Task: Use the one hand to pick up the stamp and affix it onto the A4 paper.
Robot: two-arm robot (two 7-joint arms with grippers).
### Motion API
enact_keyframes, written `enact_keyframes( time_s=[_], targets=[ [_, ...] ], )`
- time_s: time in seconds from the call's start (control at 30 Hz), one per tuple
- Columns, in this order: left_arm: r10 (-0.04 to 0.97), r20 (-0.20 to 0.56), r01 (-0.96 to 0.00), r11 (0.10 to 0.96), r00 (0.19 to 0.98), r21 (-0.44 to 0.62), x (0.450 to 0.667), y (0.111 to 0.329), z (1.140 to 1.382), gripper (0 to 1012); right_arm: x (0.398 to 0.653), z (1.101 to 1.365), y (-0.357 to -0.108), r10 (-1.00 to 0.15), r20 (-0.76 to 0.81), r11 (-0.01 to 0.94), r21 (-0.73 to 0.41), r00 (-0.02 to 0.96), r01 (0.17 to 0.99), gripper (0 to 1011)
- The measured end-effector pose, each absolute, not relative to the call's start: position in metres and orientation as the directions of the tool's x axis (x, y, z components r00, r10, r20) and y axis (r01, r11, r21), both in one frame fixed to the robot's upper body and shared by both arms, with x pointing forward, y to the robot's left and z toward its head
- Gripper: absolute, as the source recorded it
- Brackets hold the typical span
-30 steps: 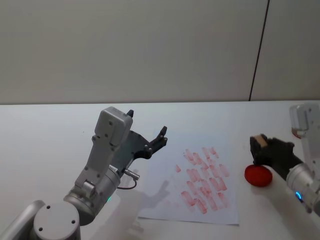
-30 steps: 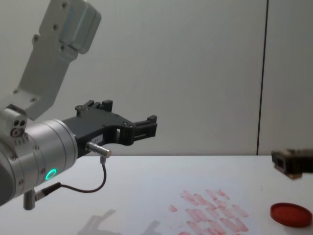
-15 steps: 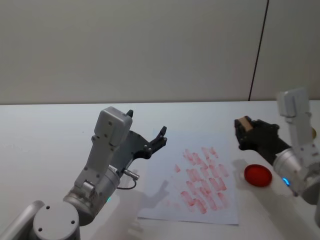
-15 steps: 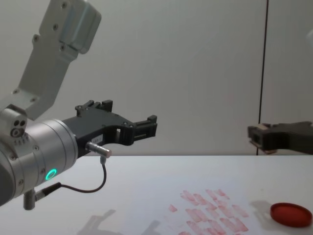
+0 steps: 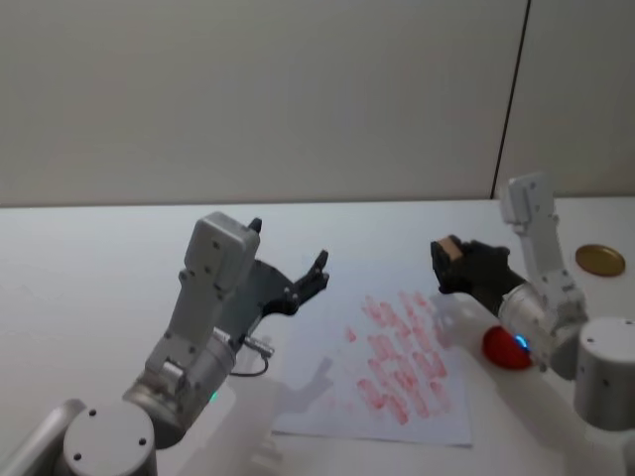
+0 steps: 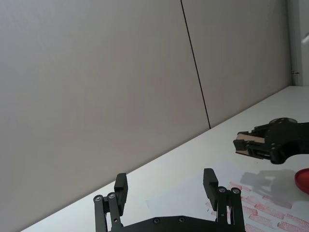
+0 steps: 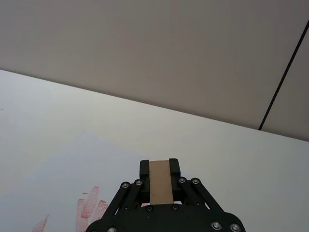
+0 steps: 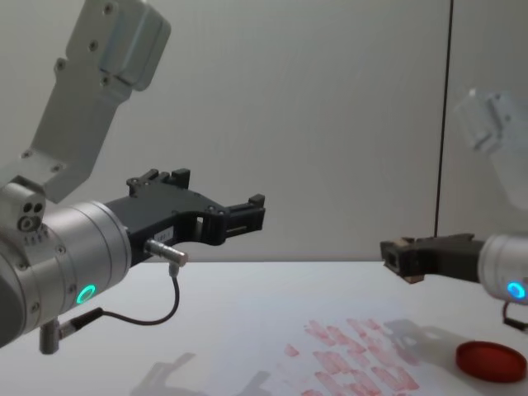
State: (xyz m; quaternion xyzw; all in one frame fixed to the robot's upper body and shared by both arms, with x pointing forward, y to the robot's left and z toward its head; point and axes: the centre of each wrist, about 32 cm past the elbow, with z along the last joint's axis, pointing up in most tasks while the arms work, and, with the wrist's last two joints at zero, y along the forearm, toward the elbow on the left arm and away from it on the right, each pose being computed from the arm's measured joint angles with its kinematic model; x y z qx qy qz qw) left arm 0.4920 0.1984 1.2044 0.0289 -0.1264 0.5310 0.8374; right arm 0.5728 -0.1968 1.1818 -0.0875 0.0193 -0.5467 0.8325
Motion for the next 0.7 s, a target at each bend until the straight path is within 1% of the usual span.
enact_keyframes(
  time_s=[0.43, 0.7],
  targets=[
    [0.882, 0.242, -0.897, 0.434, 0.404, -0.086, 0.492, 0.198, 1.204, 993, 0.610, 1.162, -0.183, -0.911, 0.048, 0.389, -0.225, 0.409, 0.893, 219],
    [0.882, 0.242, -0.897, 0.434, 0.404, -0.086, 0.492, 0.198, 1.204, 993, 0.625, 1.152, -0.177, -0.912, 0.049, 0.382, -0.264, 0.407, 0.886, 219]
  ],
)
